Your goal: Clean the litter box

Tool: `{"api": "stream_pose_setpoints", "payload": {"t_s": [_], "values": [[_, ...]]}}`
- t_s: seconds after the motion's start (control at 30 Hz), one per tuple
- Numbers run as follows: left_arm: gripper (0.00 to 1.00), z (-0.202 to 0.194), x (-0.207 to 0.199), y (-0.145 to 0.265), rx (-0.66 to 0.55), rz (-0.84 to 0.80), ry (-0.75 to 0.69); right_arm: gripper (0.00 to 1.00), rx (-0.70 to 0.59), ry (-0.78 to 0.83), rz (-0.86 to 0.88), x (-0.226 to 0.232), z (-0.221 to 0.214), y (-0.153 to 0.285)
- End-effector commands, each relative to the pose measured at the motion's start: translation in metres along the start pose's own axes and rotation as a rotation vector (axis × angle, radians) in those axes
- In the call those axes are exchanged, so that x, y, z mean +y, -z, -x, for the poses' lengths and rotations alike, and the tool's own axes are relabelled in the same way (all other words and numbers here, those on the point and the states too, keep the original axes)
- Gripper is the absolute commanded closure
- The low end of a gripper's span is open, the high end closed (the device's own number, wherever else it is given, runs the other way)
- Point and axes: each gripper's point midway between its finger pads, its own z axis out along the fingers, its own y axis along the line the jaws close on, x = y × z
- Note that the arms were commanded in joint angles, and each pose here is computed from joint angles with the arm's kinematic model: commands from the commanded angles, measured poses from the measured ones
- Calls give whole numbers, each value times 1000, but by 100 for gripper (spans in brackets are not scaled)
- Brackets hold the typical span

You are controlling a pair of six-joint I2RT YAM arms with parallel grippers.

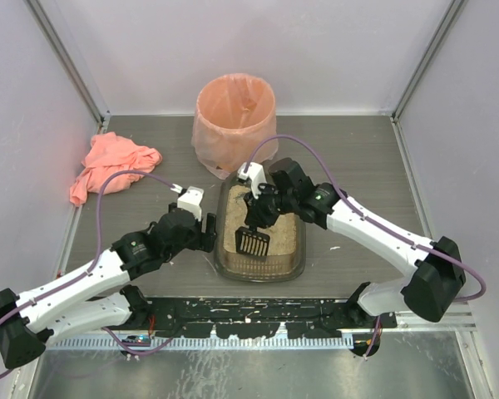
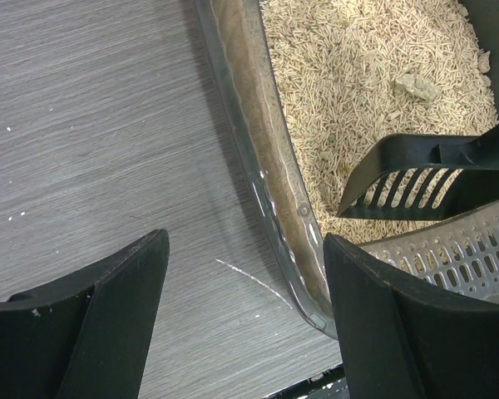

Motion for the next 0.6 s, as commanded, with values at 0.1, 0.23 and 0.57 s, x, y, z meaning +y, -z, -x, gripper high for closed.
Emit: {"api": "stream_pose_setpoints", "payload": {"t_s": [0.1, 0.23, 0.57], "values": [[24, 13, -10, -4, -44, -37, 26, 99, -82, -30, 131, 9, 28, 9], [24, 10, -11, -6, -35, -40, 24, 99, -58, -76, 212, 13, 22, 7], [24, 6, -11, -9, -27, -38, 17, 99, 30, -77, 303, 27, -1, -2]]}}
